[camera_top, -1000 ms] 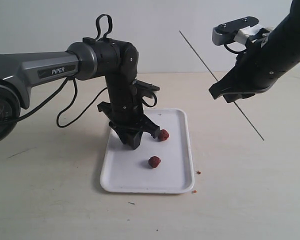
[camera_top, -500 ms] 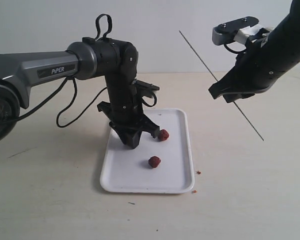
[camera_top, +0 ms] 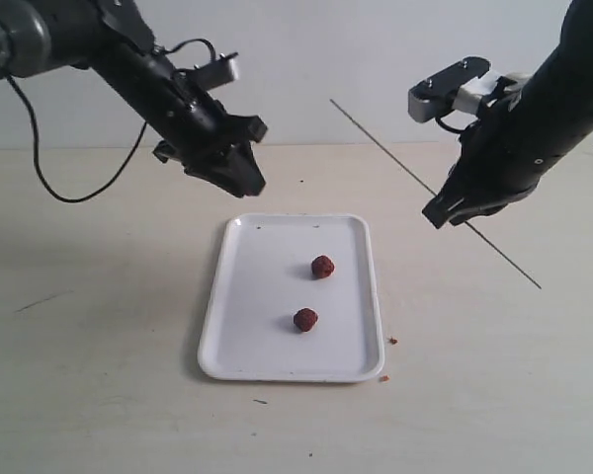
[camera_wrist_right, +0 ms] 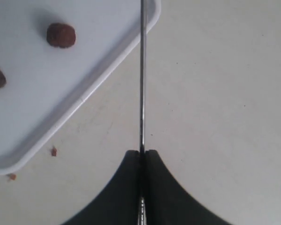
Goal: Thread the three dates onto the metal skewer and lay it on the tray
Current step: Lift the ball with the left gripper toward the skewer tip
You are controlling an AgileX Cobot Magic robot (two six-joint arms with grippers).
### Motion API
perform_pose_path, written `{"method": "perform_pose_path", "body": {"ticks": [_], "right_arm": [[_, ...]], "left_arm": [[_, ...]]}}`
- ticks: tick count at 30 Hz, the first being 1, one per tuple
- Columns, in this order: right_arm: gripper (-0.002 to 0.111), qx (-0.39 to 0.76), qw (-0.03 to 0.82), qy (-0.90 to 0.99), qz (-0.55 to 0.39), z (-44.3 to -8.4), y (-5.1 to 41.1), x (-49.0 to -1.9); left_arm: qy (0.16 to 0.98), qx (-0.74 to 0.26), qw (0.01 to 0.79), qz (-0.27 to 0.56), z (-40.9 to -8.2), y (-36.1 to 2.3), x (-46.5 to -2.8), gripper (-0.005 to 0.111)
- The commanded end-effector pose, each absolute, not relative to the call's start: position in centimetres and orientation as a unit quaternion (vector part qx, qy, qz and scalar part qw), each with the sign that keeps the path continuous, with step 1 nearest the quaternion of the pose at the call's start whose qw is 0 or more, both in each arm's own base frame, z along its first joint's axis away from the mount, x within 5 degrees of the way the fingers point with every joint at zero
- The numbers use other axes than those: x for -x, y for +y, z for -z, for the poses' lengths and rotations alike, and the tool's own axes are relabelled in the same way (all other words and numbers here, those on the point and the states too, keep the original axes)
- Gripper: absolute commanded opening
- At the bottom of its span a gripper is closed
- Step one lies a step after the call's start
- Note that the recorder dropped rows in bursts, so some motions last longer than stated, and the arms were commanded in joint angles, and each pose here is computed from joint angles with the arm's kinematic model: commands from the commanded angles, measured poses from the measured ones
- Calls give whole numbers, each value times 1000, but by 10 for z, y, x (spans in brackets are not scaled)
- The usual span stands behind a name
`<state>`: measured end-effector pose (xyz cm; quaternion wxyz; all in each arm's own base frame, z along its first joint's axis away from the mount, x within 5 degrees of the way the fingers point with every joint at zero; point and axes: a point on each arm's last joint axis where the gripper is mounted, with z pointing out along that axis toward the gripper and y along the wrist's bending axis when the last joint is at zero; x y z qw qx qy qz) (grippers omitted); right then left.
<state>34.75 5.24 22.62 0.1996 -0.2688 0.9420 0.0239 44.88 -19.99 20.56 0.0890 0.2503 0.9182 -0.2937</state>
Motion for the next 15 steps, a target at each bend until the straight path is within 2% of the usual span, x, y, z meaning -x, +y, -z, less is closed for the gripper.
{"method": "perform_pose_path", "body": {"ticks": [1, 5, 15], "right_arm": [[0, 365, 176, 914, 0, -211, 49, -351], [0, 422, 173, 890, 11, -198, 50, -357], [0, 501, 224, 836, 7, -172, 58, -376]], "left_arm": [[904, -204, 122, 356, -227, -172, -461, 30], [895, -175, 131, 388, -232, -159, -466, 30], [885, -156, 126, 420, -237, -165, -464, 30]]}}
